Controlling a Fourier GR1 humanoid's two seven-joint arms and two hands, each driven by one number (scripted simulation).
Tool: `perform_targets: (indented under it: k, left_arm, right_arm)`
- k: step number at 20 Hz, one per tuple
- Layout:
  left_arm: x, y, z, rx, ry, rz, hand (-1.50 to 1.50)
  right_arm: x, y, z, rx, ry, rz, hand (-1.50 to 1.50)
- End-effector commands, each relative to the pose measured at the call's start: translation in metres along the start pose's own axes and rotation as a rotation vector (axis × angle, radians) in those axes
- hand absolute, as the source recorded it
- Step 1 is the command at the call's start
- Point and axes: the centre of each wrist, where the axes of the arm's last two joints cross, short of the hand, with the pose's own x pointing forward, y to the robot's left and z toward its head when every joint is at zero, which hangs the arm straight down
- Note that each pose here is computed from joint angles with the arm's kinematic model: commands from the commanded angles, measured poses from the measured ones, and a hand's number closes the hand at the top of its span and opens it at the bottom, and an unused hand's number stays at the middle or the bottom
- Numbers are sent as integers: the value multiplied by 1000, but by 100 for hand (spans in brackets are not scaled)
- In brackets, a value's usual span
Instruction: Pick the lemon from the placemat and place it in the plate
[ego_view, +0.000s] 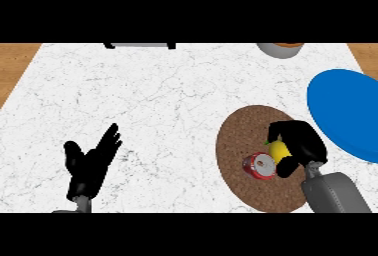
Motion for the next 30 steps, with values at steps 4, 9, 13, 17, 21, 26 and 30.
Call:
perform_targets:
  k: [4, 9, 13, 17, 21, 26, 30]
  left_arm:
    - [3, 1, 0, -1, -17, -11, 0]
    - [8, -7, -3, -49, -27, -28, 0]
    - [18, -17, -7, -88, -51, -44, 0]
    - [24, -25, -11, -114, -65, -48, 0]
    - [20, -35, -12, -133, -65, -50, 0]
    - [19, -30, -11, -110, -47, -41, 0]
    - [23, -19, -13, -88, -51, -31, 0]
  right_arm:
    - [-33, -51, -27, -281, 658, -294, 150]
    - [-37, -119, -41, -657, 938, -325, 150]
    - [-37, -155, -49, -893, 1141, -358, 150]
    - [-39, -182, -53, -1094, 1281, -393, 150]
    - [-46, -184, -56, -1220, 1356, -410, 150]
    - [-50, -183, -56, -1388, 1375, -402, 150]
    - [-75, -158, -54, -1405, 1476, -315, 150]
